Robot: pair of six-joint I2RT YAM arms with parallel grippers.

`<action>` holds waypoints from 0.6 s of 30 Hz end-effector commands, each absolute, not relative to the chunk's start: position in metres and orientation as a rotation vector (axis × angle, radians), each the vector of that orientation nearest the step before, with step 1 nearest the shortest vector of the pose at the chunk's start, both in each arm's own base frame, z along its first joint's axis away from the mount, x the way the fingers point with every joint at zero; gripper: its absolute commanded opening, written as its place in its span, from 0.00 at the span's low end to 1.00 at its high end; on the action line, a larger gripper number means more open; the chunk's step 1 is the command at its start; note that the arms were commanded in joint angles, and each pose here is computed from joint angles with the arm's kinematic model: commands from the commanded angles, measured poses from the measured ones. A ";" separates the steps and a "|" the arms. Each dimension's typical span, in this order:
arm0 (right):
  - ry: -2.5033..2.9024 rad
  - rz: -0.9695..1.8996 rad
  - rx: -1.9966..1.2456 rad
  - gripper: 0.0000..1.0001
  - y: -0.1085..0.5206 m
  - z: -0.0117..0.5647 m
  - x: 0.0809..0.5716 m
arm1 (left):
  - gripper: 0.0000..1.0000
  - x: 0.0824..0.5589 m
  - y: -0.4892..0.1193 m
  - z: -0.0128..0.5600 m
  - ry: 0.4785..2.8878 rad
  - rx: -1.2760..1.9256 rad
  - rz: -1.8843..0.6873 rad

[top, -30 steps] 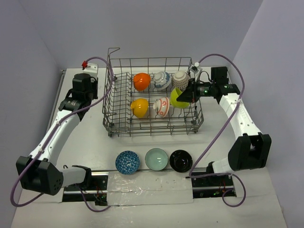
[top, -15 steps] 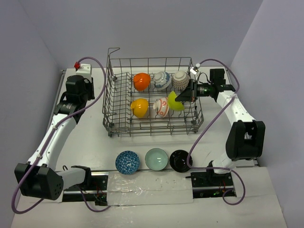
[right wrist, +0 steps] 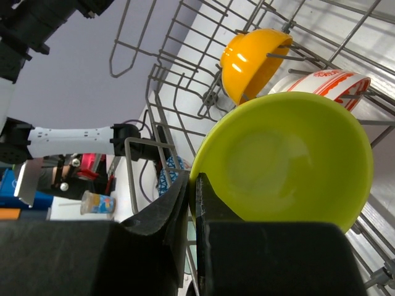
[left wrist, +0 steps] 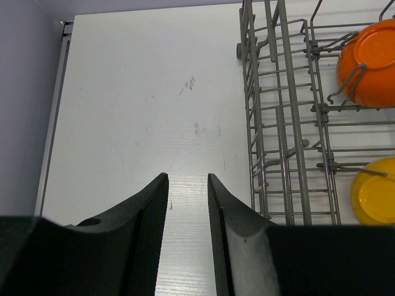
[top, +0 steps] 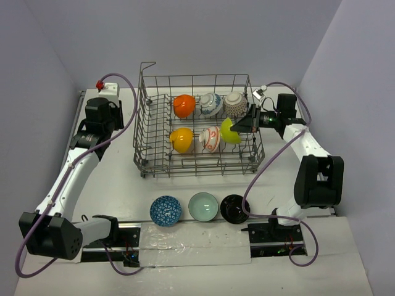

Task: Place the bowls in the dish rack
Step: Insert the bowl into the dish rack.

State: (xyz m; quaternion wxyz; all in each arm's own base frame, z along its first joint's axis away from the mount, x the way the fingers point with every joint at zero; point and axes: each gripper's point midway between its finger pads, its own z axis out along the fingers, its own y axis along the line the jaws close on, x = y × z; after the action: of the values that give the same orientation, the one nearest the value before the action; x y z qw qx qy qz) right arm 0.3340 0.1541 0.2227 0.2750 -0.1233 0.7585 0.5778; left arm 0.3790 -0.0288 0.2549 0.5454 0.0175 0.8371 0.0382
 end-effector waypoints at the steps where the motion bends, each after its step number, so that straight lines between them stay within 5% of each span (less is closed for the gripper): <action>1: 1.962 1.550 -0.342 0.00 0.149 0.237 0.339 | 0.38 0.377 -0.030 0.273 1.929 0.021 0.048; 18: 1.777 1.677 -0.292 0.00 0.149 0.265 0.324 | 0.38 0.377 -0.030 0.270 1.939 0.017 0.009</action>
State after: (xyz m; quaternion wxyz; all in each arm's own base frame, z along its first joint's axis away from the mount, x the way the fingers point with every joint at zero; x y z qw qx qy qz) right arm 0.3294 0.1488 0.2301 0.2957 -0.0695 0.7116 0.6335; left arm 0.3774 -0.0278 0.2569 0.5484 0.0165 0.8357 0.0232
